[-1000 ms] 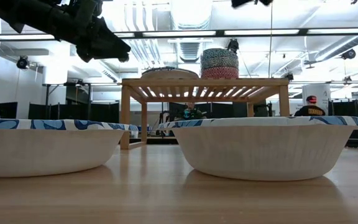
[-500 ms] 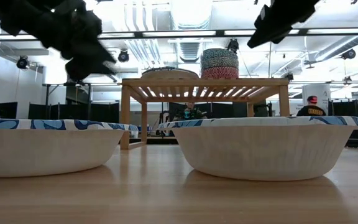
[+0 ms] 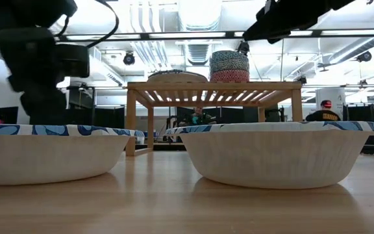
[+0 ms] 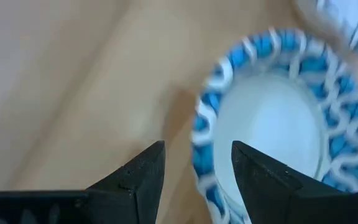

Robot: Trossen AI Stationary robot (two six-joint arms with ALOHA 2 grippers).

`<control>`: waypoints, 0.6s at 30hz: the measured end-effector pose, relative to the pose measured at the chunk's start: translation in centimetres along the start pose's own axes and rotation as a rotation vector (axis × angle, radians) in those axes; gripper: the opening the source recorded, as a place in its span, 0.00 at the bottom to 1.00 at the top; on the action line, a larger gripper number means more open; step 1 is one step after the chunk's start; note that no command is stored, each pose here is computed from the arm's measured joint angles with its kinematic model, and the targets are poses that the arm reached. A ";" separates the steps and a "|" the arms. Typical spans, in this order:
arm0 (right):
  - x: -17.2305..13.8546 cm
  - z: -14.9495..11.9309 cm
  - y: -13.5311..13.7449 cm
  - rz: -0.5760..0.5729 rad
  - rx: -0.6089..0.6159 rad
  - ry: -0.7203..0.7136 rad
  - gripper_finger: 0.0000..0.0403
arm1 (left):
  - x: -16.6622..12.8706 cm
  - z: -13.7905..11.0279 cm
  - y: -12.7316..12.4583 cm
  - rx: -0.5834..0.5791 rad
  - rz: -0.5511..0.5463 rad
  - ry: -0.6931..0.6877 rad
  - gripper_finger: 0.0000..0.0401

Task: Place and stack bowls onto a shelf
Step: Stack the left white bowl on top of the white bowl on the shelf

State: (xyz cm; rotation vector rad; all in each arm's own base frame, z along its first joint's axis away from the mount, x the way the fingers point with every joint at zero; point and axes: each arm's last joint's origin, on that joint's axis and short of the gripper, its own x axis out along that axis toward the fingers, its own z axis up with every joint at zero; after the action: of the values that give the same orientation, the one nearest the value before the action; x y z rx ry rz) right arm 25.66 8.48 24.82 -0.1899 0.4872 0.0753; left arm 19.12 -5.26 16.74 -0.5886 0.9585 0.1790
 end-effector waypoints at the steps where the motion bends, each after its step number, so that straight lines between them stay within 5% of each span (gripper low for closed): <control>1: 0.0 0.0 0.0 0.000 -0.006 -0.002 0.15 | 0.4 -0.2 -0.5 0.021 0.000 0.020 0.42; 18: -0.1 0.1 0.0 0.000 0.008 -0.007 0.15 | 4.0 0.4 -4.1 0.089 0.222 0.262 0.41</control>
State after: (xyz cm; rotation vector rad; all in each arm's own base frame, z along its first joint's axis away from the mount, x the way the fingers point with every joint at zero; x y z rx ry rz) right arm 25.64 8.46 24.91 -0.1817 0.4808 0.0736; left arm 23.29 -8.88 15.24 -0.4286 1.2802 0.2600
